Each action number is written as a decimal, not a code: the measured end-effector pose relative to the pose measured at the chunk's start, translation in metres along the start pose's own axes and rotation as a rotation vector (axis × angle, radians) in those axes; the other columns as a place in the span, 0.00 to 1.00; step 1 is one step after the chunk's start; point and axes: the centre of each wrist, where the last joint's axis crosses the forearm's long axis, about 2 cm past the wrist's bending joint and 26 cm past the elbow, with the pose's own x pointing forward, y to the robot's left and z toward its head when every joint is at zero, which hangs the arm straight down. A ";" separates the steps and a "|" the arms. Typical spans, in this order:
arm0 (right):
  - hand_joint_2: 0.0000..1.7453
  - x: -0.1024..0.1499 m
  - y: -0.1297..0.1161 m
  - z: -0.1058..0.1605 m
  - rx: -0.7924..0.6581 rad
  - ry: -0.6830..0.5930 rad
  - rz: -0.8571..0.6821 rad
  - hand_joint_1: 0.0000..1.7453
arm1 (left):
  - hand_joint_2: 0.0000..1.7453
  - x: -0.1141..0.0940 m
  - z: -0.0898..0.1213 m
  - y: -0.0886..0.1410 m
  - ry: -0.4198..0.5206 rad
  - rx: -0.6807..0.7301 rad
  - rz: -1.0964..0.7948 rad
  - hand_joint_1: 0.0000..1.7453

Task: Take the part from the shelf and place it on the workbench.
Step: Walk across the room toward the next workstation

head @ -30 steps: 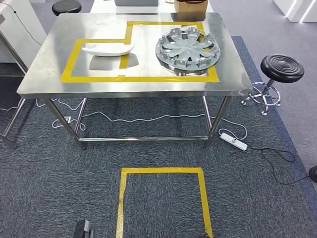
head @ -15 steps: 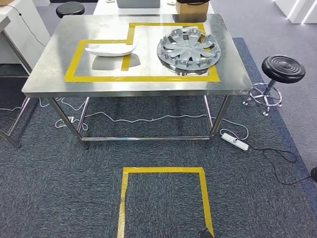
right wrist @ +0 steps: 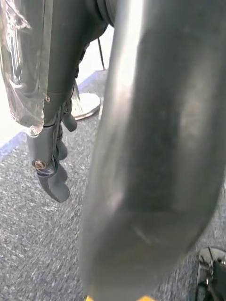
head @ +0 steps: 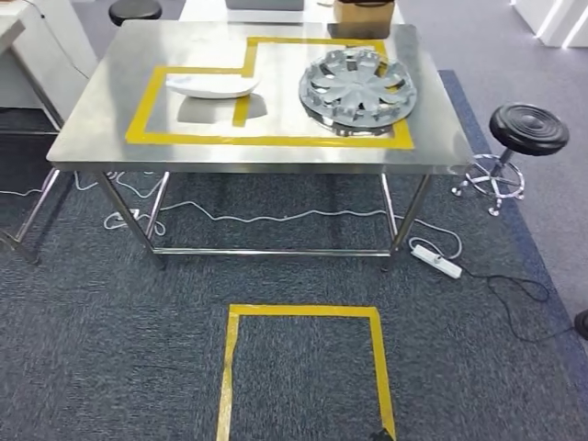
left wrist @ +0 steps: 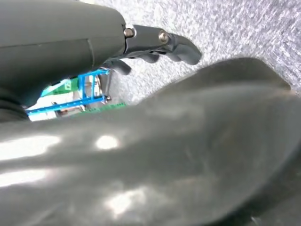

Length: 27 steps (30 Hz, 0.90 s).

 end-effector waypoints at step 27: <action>1.00 -0.003 0.001 0.000 0.021 0.031 -0.023 0.00 | 0.00 0.003 0.002 -0.001 -0.006 0.063 -0.021 0.00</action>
